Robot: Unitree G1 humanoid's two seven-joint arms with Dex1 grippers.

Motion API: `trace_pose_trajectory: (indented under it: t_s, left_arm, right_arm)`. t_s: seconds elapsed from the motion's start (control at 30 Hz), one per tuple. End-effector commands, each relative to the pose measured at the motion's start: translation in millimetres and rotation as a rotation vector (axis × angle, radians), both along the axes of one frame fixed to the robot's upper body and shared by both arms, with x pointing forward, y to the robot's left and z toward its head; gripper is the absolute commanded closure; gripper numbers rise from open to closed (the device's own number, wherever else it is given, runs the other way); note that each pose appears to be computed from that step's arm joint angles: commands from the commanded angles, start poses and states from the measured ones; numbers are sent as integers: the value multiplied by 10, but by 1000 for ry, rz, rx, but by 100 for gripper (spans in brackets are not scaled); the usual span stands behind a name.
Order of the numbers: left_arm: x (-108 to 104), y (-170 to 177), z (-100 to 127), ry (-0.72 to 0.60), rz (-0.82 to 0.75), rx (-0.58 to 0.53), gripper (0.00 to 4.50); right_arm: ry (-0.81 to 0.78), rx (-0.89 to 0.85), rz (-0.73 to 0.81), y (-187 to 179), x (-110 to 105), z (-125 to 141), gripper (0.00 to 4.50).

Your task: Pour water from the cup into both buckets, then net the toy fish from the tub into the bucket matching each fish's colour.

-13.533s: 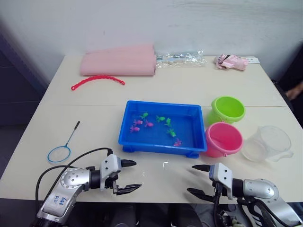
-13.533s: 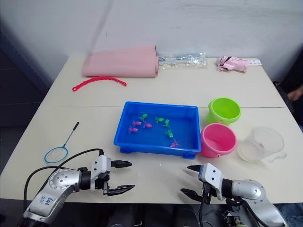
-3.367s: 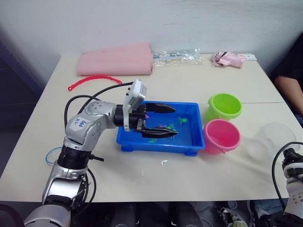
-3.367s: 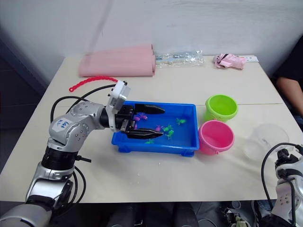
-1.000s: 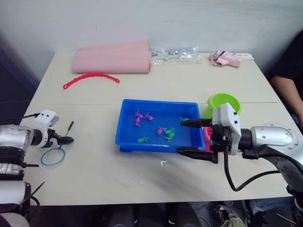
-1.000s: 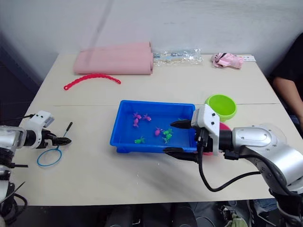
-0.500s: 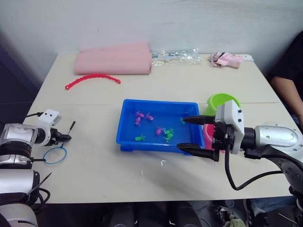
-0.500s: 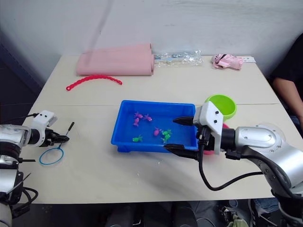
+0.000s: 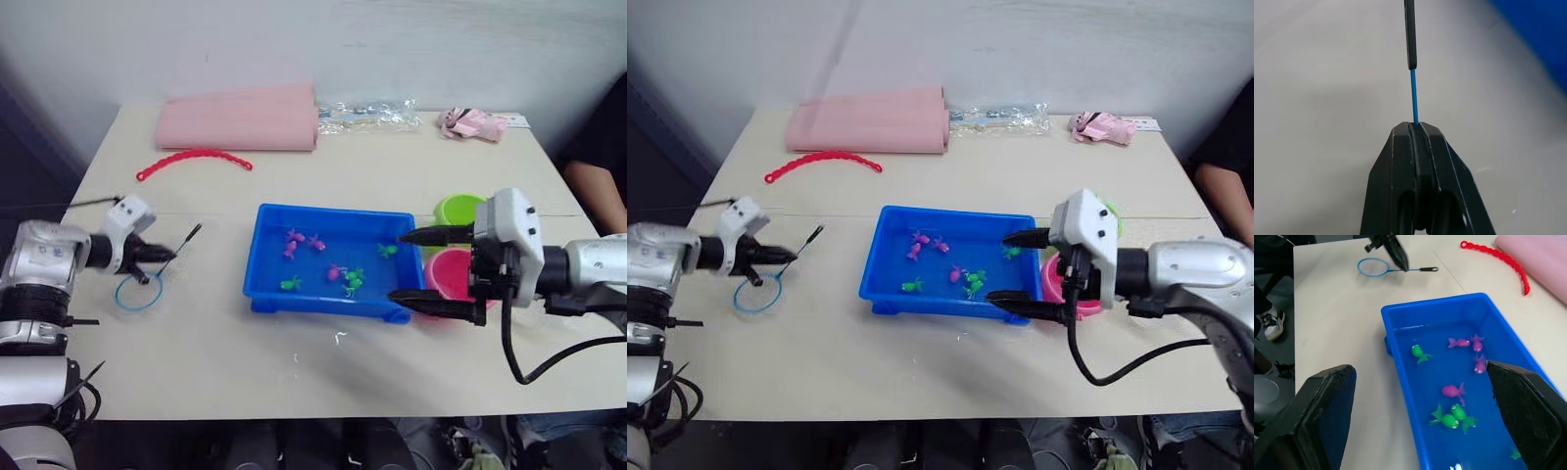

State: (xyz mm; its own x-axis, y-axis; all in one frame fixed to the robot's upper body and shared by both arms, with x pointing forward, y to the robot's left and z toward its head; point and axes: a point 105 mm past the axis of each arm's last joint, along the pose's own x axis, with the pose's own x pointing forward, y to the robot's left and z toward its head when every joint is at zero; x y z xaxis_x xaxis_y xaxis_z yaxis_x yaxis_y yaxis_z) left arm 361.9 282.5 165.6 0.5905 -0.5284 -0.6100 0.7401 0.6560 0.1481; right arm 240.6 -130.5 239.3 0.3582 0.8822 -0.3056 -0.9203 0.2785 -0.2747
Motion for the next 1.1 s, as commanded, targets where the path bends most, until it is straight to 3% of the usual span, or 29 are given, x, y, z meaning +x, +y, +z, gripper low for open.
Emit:
trace_pose_trajectory:
  t_s: [0.03,0.17,0.3,0.5,0.67,0.77,0.9,1.1]
  left_arm:
    - [-152,-556,681,-129,-353,-1,449]
    - [-341,-998,870,-142,-624,34,449]
    - [-454,-1375,883,-142,-815,61,449]
    - [-476,-1857,734,-137,-931,86,449]
    - [-533,-1985,671,-131,-991,90,449]
    - [-529,-2014,635,-135,-1007,109,450]
    - [-494,-2037,612,-132,-1000,107,450]
    - [-446,-2053,588,-118,-988,90,450]
  right_arm:
    - [-60,-21,26,-36,12,201,0]
    - [-65,-69,63,-13,50,255,0]
    - [-76,-92,82,116,154,298,0]
    - [-67,-113,115,374,245,234,0]
    - [-46,-123,106,509,310,116,0]
    - [-42,-122,112,591,323,78,90]
    - [-41,-138,134,656,291,29,281]
    - [-52,-170,130,667,293,-47,281]
